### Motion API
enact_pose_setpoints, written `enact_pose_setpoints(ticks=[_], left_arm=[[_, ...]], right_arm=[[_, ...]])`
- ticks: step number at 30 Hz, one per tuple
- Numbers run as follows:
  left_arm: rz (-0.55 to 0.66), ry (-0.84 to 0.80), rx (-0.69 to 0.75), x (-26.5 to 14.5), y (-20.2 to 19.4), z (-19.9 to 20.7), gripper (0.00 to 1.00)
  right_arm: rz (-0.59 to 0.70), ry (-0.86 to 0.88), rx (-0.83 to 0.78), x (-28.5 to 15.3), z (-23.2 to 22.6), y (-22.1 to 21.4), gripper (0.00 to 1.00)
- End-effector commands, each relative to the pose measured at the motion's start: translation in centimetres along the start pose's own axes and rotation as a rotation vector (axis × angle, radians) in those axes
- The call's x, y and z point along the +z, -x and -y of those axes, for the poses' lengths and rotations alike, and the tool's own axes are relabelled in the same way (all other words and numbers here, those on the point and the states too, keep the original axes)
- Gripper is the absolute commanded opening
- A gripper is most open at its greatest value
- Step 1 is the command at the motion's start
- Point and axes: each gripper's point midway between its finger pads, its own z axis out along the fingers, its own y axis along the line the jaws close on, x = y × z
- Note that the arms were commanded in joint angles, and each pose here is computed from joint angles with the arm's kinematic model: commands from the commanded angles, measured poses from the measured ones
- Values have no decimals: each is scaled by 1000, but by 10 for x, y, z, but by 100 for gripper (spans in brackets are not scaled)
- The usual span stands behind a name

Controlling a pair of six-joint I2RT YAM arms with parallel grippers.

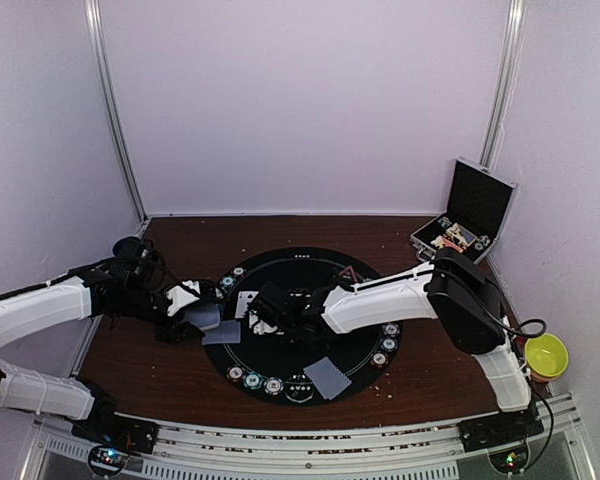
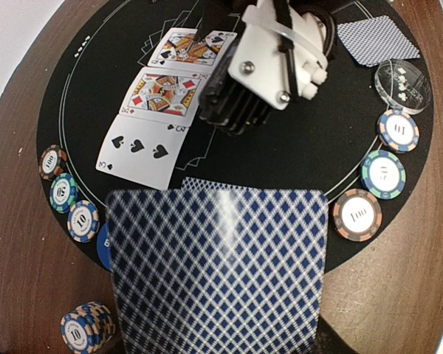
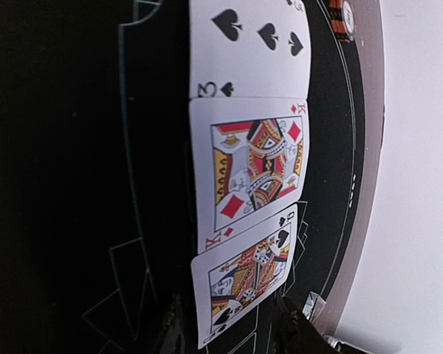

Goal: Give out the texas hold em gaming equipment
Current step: Flop the poker card in the community card area, then pick up the all-in button from the poker table mat.

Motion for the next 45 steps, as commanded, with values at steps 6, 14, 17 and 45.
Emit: enact_pose_setpoints(ticks=[6, 14, 17, 45], left_arm=[[42, 16, 22, -3, 9, -3, 53], [43, 16, 22, -3, 10, -3, 53], [42, 19, 21, -3, 10, -3, 53], [44, 22, 22, -4, 10, -3, 53]], right_arm=[[16, -38, 65, -51, 35, 8, 61], [35, -108, 446, -74, 106, -17, 95], [21, -118, 590, -67, 128, -30, 100], [-172, 47, 1162, 67, 118, -134, 100]])
